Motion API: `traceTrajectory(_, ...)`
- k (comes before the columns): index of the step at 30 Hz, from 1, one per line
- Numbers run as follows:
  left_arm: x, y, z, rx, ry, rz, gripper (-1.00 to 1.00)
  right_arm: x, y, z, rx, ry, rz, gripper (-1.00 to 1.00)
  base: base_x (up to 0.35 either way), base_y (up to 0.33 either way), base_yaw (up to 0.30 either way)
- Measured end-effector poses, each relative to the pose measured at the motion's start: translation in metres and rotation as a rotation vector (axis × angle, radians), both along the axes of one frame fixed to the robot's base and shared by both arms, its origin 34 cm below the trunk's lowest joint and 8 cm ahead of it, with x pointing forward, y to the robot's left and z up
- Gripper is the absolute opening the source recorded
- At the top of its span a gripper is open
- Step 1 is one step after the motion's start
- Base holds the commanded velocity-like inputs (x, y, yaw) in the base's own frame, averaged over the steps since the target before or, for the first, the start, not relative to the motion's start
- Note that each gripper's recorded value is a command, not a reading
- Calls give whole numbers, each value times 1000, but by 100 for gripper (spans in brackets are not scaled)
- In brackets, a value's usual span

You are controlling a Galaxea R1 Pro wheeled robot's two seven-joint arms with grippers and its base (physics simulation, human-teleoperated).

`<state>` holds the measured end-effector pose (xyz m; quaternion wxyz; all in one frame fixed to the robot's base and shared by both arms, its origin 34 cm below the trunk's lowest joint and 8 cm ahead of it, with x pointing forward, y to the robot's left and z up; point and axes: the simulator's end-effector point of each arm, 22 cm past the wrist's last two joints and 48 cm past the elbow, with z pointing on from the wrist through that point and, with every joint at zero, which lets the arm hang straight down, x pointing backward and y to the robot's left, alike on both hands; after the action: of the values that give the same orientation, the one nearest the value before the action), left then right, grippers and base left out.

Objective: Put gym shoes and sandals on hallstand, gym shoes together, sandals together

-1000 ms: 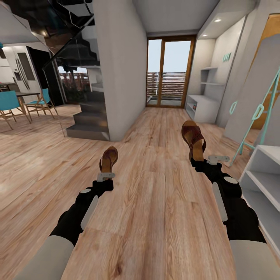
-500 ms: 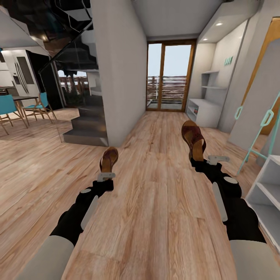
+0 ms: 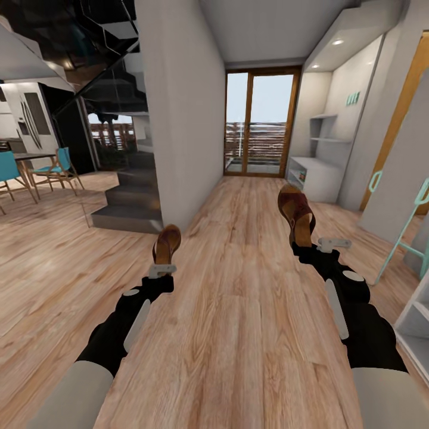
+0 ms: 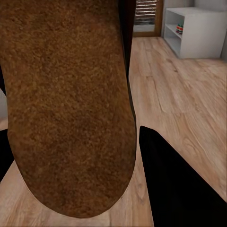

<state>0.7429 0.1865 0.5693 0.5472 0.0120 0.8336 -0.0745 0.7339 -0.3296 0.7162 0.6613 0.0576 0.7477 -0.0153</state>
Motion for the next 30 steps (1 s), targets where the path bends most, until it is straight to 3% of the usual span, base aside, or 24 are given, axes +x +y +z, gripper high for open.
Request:
traceTrajectory(18, -2, -5, 20, -6, -30, -8, -100, -6, 0, 19, 1, -30, 0, -100, 345, 0, -50)
traceTrajectory(23, -6, -38, 29, -81, -36, -57, -100, -8, 0, 24, 1, -37, 0, -100, 345, 0, -151)
traceTrajectory(25, -11, -64, 28, -127, -26, -100, -100, -9, 0, 26, 1, -41, 0, -100, 345, 0, -168)
traceTrajectory(27, -15, -81, 28, -140, -20, -128, -100, -10, 0, 28, 0, -44, -1, -100, 345, 0, -170)
traceTrajectory(30, -16, -88, 31, -139, -23, -141, -100, -11, 0, 31, 1, -49, -1, -100, 345, 0, -171)
